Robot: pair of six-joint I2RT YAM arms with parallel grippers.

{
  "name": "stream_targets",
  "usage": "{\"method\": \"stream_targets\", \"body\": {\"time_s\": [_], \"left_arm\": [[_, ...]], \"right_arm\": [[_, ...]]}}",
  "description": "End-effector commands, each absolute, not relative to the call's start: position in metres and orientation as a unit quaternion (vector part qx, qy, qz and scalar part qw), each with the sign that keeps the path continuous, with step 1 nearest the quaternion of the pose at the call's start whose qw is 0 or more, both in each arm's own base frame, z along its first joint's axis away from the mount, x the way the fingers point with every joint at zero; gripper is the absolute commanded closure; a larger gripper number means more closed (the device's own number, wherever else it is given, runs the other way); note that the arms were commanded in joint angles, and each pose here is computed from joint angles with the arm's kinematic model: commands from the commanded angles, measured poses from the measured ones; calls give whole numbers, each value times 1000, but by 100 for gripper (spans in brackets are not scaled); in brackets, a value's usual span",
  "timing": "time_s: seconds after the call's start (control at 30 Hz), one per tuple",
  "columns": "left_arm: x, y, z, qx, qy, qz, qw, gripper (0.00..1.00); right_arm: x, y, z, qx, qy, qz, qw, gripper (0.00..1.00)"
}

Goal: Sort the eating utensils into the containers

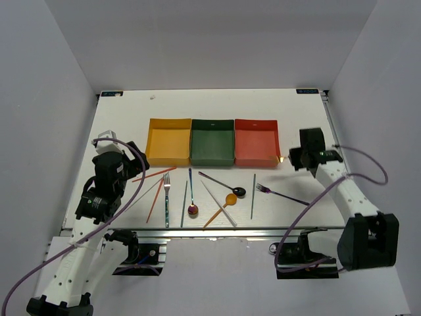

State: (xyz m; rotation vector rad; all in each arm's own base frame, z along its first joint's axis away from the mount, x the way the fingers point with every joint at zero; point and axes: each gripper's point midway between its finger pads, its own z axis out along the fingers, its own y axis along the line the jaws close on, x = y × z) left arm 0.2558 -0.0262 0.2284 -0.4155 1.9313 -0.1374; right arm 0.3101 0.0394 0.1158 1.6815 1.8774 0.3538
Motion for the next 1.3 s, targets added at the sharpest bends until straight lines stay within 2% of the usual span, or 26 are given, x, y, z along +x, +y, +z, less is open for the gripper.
{"method": "stream_targets", "body": {"time_s": [0.0,0.07,0.27,0.37,0.77,0.87,0.9,0.97,1.03,1.07,1.1,1.13,1.27], "left_arm": [[256,-24,231,-182,813,-52,550,2],[256,-24,230,-181,814,-52,549,2],[257,-23,230,-183,814,-49,548,2],[258,-24,228,-181,817,-50,546,2],[258,-27,229,-174,818,-56,546,2],[258,-28,228,-173,818,-56,545,2],[258,-28,228,-172,819,-58,545,2],[259,-28,228,-173,819,-57,544,2],[259,-28,228,-173,819,-57,545,2],[259,-28,227,-173,819,-57,544,2],[259,-28,227,-173,819,-57,544,2],[259,-28,227,-172,820,-57,543,2],[259,-28,227,-172,820,-57,542,2]], "right_arm": [[390,78,201,476,753,232,389,100],[406,99,210,412,796,225,382,100],[438,140,206,405,801,230,376,100],[451,154,183,390,825,199,357,100],[439,159,135,386,845,166,330,98],[439,157,134,386,846,160,333,76],[439,157,135,386,846,159,332,60],[438,158,135,380,850,158,328,49],[437,160,140,376,853,160,324,29],[437,159,144,378,852,162,326,27],[436,156,148,379,850,158,330,14],[436,156,154,376,848,159,337,10],[420,143,189,340,851,147,371,11]]}}
